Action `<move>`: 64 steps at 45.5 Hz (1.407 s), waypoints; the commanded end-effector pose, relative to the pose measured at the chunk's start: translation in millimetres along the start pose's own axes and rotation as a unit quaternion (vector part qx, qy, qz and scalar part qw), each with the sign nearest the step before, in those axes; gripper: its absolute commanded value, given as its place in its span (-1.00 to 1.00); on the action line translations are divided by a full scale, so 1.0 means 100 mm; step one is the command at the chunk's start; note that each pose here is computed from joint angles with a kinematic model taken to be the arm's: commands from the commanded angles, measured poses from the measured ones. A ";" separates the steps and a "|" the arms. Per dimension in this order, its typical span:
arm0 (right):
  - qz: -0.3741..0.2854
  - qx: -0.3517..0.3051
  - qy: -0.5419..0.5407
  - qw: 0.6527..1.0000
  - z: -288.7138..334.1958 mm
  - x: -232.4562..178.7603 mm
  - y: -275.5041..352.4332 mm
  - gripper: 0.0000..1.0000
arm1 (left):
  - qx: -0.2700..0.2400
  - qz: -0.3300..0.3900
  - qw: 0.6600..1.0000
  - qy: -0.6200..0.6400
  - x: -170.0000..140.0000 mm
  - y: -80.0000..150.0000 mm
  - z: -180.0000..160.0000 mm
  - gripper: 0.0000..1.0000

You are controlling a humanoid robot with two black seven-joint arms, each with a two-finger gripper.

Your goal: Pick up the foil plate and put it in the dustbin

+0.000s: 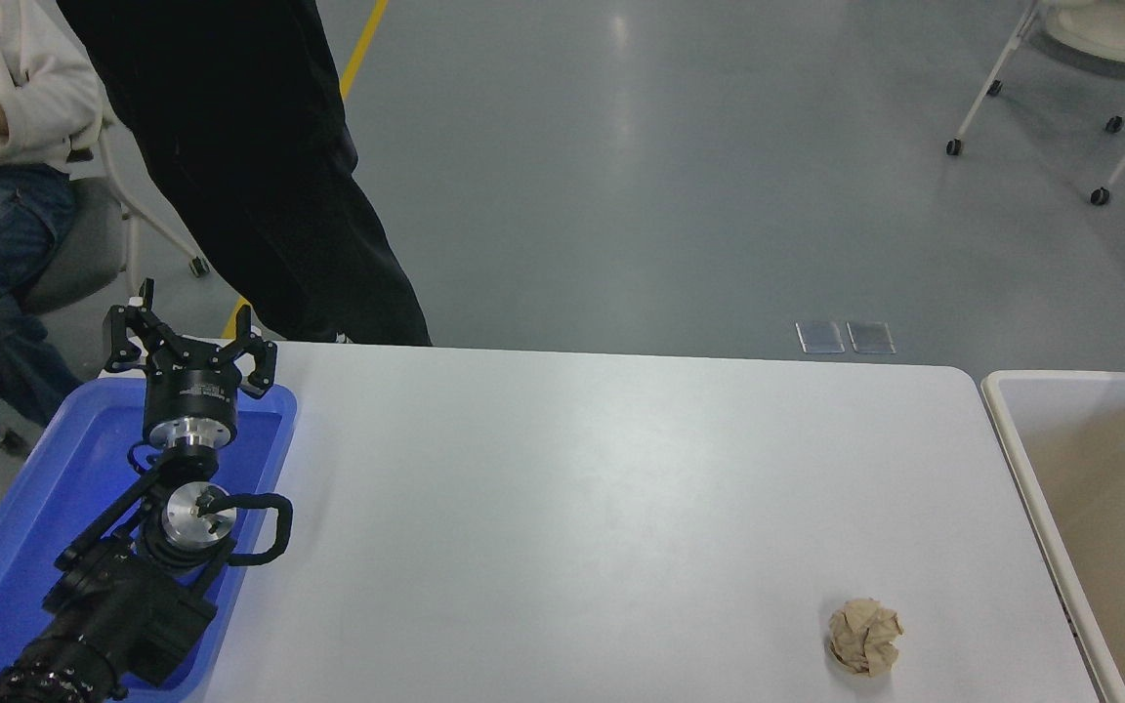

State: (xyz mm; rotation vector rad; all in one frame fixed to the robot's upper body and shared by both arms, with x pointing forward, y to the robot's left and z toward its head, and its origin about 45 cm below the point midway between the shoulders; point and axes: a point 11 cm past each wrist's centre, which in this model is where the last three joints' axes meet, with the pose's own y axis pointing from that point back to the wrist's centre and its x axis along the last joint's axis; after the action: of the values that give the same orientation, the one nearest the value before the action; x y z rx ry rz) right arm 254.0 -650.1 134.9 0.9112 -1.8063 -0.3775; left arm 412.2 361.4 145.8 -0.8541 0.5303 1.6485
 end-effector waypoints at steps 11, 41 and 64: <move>-0.042 -0.029 0.006 0.999 0.60 -0.80 -0.09 -1.00 | 0.000 0.000 1.000 0.000 0.00 0.00 0.00 0.98; -0.041 -0.010 -0.004 0.999 0.64 -1.04 -0.08 1.00 | 0.000 0.000 1.000 0.000 0.00 0.00 0.00 0.98; -0.034 0.016 -0.021 0.999 0.31 -0.74 -0.10 1.00 | 0.000 0.000 1.000 0.000 0.00 0.00 0.00 0.98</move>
State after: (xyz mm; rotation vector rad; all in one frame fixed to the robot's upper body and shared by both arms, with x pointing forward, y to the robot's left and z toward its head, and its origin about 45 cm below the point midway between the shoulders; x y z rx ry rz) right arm 223.1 -602.7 49.3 0.9622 -1.7958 -0.4334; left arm 412.2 361.4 145.7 -0.8540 0.5305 1.6484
